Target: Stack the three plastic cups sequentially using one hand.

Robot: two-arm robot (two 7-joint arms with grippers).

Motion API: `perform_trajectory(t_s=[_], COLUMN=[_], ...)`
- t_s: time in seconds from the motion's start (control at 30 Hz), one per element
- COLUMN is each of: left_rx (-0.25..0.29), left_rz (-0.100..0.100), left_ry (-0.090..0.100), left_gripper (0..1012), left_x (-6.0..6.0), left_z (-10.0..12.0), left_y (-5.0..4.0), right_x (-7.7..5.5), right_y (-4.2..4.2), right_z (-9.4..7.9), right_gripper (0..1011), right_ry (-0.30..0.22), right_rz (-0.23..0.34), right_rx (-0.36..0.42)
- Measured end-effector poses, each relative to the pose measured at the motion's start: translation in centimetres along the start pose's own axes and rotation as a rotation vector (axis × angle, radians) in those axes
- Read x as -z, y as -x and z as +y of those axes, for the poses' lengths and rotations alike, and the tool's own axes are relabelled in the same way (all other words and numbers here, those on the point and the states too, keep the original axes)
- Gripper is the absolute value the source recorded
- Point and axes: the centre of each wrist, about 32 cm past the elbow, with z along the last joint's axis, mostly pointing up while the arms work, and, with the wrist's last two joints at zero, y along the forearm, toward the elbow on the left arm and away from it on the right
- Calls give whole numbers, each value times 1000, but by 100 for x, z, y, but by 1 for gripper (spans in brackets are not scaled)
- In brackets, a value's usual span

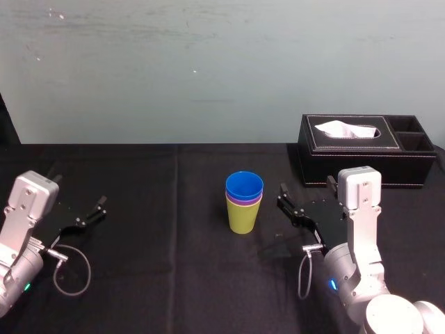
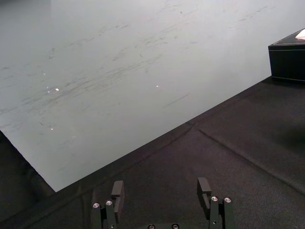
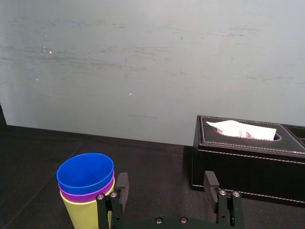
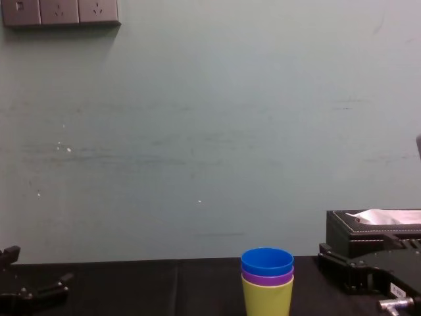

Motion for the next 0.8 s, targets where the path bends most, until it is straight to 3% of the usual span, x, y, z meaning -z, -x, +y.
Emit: perform_trajectory(t_s=[0.8], left_rx=[0], left_rz=[0], left_ry=[0], left_gripper=[1000], left_x=[0], left_z=[0], left_y=[0], right_x=[0], right_y=[0], right_z=[0], right_gripper=[1003], right_ry=[0], right_rz=[0], right_rx=[0])
